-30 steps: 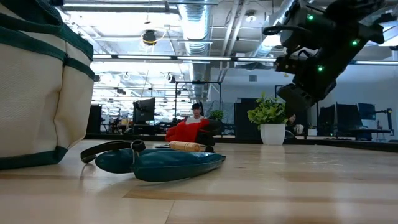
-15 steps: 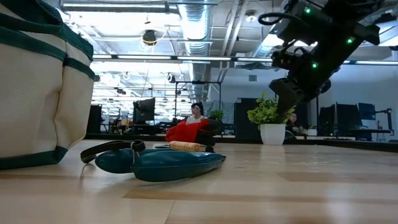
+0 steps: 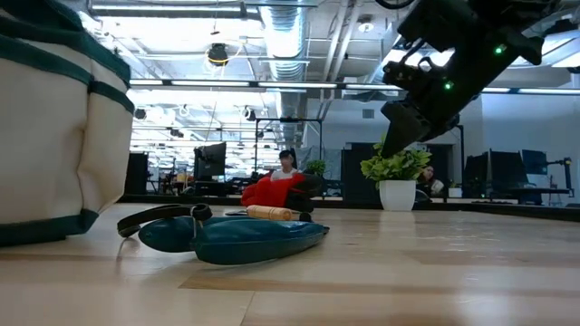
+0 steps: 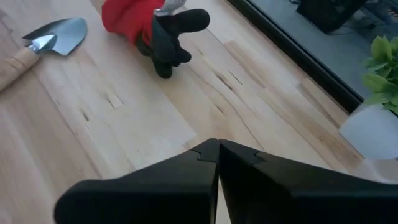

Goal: Pick & Place Garden tools in Gardening bag
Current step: Put the right brown trowel into the green gardening bag, then move the green gardening bag to the middle left of the table

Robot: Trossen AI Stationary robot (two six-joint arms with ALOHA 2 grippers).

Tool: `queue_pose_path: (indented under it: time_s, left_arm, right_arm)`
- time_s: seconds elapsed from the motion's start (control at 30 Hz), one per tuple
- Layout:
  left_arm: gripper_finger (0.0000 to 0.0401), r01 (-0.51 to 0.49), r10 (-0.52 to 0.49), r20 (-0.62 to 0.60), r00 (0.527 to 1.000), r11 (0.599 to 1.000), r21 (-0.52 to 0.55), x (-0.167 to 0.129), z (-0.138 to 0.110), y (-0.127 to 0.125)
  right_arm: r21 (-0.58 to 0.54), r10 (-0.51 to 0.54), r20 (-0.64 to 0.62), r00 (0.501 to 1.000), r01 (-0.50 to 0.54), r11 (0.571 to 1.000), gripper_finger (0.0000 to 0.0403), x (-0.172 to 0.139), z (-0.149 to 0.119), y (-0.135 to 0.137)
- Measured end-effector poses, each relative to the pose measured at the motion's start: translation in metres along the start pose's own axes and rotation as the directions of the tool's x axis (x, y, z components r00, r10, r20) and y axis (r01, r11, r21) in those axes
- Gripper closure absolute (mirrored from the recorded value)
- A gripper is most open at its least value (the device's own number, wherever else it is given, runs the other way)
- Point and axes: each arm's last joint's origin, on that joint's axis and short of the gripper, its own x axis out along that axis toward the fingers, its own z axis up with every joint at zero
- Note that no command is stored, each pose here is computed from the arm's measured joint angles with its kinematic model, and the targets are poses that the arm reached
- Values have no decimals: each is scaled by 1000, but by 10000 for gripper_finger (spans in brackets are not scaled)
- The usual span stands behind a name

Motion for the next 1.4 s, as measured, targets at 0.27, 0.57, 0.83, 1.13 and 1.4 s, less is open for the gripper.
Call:
queue_pose_path:
  time_s: [0.27,0.57,0.83,1.13,1.4]
  left_arm:
    - [337,-33,31,-70,997,999,-19,25,8,-2]
    - [299,34,-34,38,999,999,20,25,16,-10]
    - [244,22,-28,75,997,997,80,22,25,-6]
    - [220,-8,-38,189,981,972,233,13,49,5]
    - [268,-7,-92,287,953,945,326,1,61,6]
  right_arm:
    - [-11,-1,-2,1000,1,1000,402,0,0,0]
    - [-12,0,-4,1000,0,1000,402,0,0,0]
    - [-12,1,-4,1000,-1,1000,402,0,0,0]
    - [-11,1,-4,1000,-1,1000,402,0,0,0]
    - [-12,4,-5,1000,-4,1000,402,0,0,0]
